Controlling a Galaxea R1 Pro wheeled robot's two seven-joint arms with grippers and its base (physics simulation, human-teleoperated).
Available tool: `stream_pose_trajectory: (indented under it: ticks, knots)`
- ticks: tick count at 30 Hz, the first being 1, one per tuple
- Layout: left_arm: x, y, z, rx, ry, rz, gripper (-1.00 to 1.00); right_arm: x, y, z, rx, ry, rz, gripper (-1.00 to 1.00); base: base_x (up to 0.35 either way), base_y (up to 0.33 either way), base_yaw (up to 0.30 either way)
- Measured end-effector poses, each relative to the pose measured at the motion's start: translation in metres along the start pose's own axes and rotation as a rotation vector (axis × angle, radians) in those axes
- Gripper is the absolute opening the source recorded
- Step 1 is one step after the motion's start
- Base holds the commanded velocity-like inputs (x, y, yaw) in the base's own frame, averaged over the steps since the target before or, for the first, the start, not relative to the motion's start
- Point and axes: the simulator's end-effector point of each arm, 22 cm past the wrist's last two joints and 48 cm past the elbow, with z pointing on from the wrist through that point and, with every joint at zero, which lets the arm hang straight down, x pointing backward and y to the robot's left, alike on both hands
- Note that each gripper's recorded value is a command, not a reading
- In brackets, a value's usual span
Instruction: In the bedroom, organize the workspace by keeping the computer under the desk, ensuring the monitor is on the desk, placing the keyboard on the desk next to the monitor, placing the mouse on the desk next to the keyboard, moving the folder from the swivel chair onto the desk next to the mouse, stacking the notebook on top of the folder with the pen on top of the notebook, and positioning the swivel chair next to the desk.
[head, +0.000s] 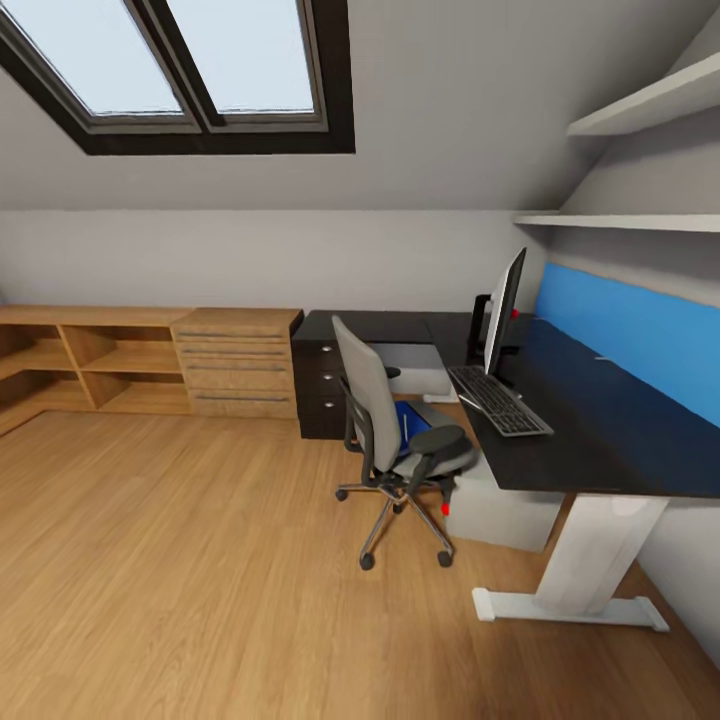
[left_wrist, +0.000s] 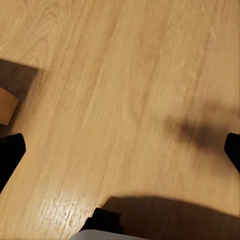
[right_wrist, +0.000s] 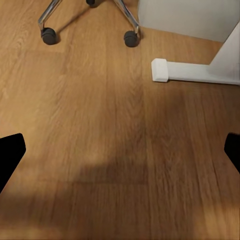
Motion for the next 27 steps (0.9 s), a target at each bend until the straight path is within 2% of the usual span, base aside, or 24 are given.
stream_pose_trajectory:
  ticks: [27]
  knots:
    - [0.038, 0.0, 0.036, 0.0, -0.001, 0.0, 1.0, 0.045, 0.007, 0.025, -0.004, -0.001, 0.0, 1.0, 0.0, 0.0, 0.0]
